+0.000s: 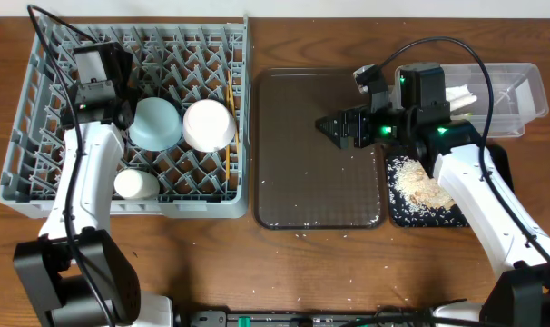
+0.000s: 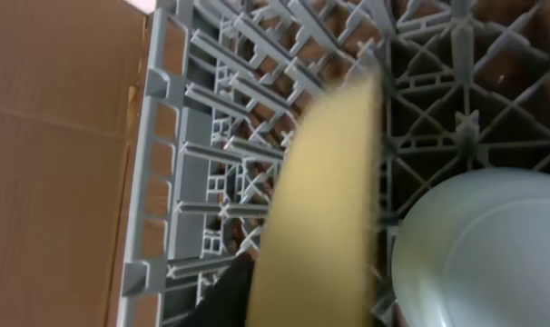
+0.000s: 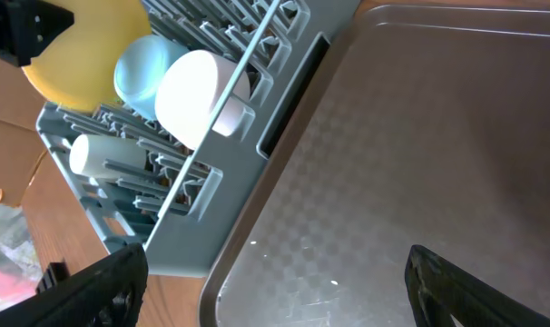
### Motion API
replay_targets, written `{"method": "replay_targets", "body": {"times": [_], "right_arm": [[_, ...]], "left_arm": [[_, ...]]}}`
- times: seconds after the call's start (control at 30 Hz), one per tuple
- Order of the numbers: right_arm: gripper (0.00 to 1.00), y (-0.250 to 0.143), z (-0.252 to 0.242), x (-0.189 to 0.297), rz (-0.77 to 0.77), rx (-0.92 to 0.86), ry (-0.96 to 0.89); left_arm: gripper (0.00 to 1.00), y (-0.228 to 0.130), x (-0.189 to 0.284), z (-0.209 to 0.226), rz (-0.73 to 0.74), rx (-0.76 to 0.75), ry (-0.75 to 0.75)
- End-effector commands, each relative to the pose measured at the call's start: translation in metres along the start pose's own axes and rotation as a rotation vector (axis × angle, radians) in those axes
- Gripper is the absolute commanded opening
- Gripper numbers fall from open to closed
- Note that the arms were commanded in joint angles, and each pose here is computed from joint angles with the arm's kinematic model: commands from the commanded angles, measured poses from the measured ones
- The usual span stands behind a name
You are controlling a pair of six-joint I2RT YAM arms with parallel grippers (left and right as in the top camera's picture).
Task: Sort waste into correct bins and load items into the dishwasher
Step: 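Place yellow plate upright into dish rack with left gripper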
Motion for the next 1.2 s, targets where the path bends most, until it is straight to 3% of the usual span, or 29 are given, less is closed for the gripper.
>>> {"method": "replay_targets", "body": {"times": [0.0,0.13,0.2,0.3,0.47,0.77,1.0,1.17], "right_arm": [[0.89,0.005,0.005,0.007,-0.023,0.008,0.0],[0.89,0.005,0.005,0.007,-0.023,0.008,0.001],[0.88,0.004,0.005,0.007,-0.021,0.006,0.0],[0.87,0.004,0.0,0.007,-0.025,0.0,-0.031],[0.88,0.004,-0.023,0.009,-0.044,-0.024,-0.176],[0.82,0.001,-0.026,0.01,-0.033,-0.031,-0.201],[0.78,0.0,-0.023,0.034,-0.066,-0.002,-0.281],[0.83,0.001,0.005,0.051,-0.111,0.071,-0.245]], "left_arm": [[0.26,0.0,-0.008,-0.005,0.002,0.001,-0.023],[0.5,0.0,-0.009,-0.006,0.005,0.0,-0.025],[0.72,0.0,-0.008,-0.005,0.002,0.012,-0.022],[0.87,0.005,-0.001,0.0,-0.02,0.151,-0.013],[0.9,0.016,0.03,0.015,-0.102,0.258,-0.004],[0.91,0.04,0.171,0.009,-0.441,0.416,-0.284],[0.85,0.025,0.252,-0.023,-0.535,0.342,-0.393],[0.85,0.018,0.283,-0.048,-0.555,0.368,-0.532]]}}
Point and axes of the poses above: each gripper's point midway between its finger pads, its own x axis back along the fingers, its own z axis along the line the jaws close on, y = z × x, the point moved 2 cm from there along x, back along the fingers, and after that the axes turned 11 degrees about -x, right-handed, at the moved point
